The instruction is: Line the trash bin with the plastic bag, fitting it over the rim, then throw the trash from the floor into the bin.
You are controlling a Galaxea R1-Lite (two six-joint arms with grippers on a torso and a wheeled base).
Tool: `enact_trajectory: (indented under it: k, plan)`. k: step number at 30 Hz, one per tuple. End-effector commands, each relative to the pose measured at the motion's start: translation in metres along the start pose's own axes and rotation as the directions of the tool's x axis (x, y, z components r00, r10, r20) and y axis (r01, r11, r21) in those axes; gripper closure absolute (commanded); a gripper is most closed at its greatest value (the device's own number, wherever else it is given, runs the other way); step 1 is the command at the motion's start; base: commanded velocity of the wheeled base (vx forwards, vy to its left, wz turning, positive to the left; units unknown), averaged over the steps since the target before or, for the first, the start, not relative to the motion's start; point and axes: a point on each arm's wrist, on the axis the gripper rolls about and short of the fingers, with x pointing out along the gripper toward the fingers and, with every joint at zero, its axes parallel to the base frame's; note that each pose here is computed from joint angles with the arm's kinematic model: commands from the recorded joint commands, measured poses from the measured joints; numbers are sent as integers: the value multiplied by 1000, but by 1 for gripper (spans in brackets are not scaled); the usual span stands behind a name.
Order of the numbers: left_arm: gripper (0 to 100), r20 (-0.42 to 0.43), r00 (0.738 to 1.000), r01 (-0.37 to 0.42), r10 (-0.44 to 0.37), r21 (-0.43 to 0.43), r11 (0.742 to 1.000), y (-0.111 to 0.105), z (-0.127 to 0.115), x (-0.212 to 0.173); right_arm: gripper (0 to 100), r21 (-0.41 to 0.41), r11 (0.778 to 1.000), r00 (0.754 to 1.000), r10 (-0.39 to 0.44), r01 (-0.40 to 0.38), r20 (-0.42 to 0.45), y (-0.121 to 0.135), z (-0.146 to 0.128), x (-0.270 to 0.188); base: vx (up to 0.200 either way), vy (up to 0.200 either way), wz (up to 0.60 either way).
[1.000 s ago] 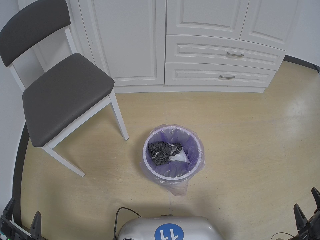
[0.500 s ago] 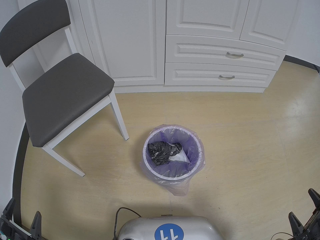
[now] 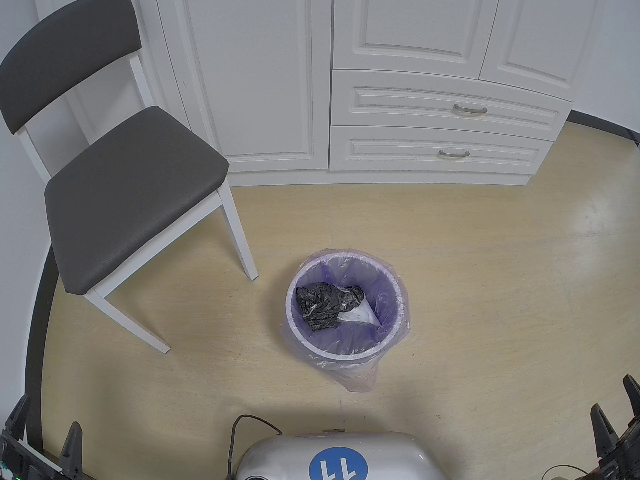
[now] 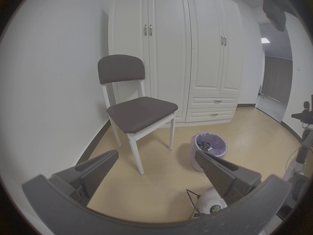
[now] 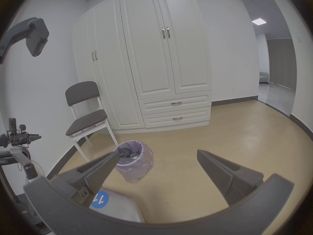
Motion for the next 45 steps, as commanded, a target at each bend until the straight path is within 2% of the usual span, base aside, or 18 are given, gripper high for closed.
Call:
enact_trajectory:
  k: [1,4,8,13,16,21,24,26,33,42,43,45]
  plan:
    - [0,0,1000,0,0,0,1000,0,-4,0,0,-31,999,1000,28,-28,-8,0,-5,0,0,0,0]
    - [0,-1,1000,0,0,-2,1000,0,-4,0,0,-56,996,998,66,-66,-17,1,-5,0,0,0,0]
    - [0,-1,1000,0,0,-2,1000,0,-4,0,0,-68,996,998,56,-57,-17,1,-6,0,0,0,0]
    - [0,0,1000,0,0,0,1000,0,-4,0,0,-14,998,998,58,-58,-13,1,-6,0,0,0,0]
    - [0,0,1000,0,0,0,1000,0,-4,0,0,-21,998,998,66,-66,-17,1,-6,0,0,0,0]
    - [0,0,1000,0,0,0,1000,0,-4,0,0,-88,994,998,58,-59,-16,1,-6,0,0,0,0]
    - [0,2,1000,0,0,0,1000,0,-4,0,0,-56,997,998,54,-54,-14,1,-6,0,0,0,0]
    - [0,0,1000,0,0,-2,1000,0,-4,0,0,-49,998,999,40,-40,-14,0,-6,0,0,0,0]
    - [0,0,1000,0,0,-3,1000,0,-4,0,0,-86,987,991,-136,135,0,-4,-6,0,0,0,0]
    - [0,0,1000,0,0,-3,1000,0,-4,0,0,-137,979,988,-153,151,0,-4,-6,0,0,0,0]
    - [0,-1,1000,0,0,-3,1000,0,-4,0,0,-128,981,989,-151,148,-12,-4,-7,0,0,0,0]
    - [0,0,1000,0,0,-2,1000,0,-4,0,0,-125,983,985,-143,131,-93,-4,-13,-1,0,0,0]
